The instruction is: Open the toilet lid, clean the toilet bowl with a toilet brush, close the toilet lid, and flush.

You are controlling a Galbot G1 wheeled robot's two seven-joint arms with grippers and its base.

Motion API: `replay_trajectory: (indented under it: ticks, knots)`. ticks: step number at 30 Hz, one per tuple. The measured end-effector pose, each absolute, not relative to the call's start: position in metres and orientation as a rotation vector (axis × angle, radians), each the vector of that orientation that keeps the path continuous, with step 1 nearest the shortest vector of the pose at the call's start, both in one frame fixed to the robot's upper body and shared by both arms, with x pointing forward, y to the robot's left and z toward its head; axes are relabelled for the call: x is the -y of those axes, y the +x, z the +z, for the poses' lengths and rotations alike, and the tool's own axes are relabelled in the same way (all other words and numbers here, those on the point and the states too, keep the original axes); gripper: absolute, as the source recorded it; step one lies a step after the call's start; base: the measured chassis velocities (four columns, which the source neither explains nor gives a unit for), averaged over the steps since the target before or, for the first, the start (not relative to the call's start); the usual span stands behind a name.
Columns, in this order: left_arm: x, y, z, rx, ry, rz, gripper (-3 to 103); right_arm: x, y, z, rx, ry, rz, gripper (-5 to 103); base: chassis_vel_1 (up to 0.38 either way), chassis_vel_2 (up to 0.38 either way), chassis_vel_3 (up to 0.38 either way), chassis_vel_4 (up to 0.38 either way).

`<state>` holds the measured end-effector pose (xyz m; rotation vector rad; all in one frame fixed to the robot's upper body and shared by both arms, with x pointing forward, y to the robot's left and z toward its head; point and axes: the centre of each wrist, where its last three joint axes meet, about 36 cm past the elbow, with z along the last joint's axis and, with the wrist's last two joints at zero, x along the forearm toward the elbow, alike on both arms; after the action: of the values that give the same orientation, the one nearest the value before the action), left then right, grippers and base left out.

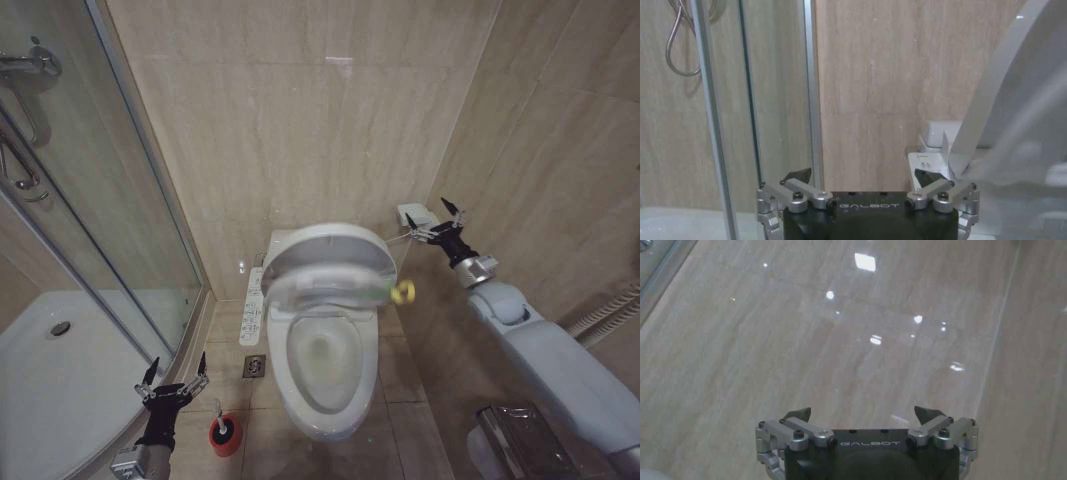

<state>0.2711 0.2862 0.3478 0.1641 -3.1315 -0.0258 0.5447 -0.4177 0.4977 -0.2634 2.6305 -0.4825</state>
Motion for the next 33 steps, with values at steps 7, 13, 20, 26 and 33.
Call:
replay_trajectory:
  ticks: [7,13,20,26,33]
  knots:
    - [-0.286,0.271,0.348,3.132,0.164,-0.026,100,0.416,0.536,0.496,-2.624,-0.249,-0.462,100,0.000,0.000,0.000,0.000]
    - [-0.286,0.271,0.348,3.132,0.164,-0.026,100,0.400,0.541,0.494,-2.632,-0.230,-0.430,100,0.000,0.000,0.000,0.000]
    - [-0.286,0.271,0.348,3.132,0.164,-0.026,100,0.376,0.548,0.504,-2.640,-0.226,-0.375,100,0.000,0.000,0.000,0.000]
    - [-0.286,0.271,0.348,3.132,0.164,-0.026,100,0.392,0.531,0.506,-2.658,-0.233,-0.387,100,0.000,0.000,0.000,0.000]
    - [-0.286,0.271,0.348,3.132,0.164,-0.026,100,0.398,0.509,0.489,-2.685,-0.239,-0.388,100,0.000,0.000,0.000,0.000]
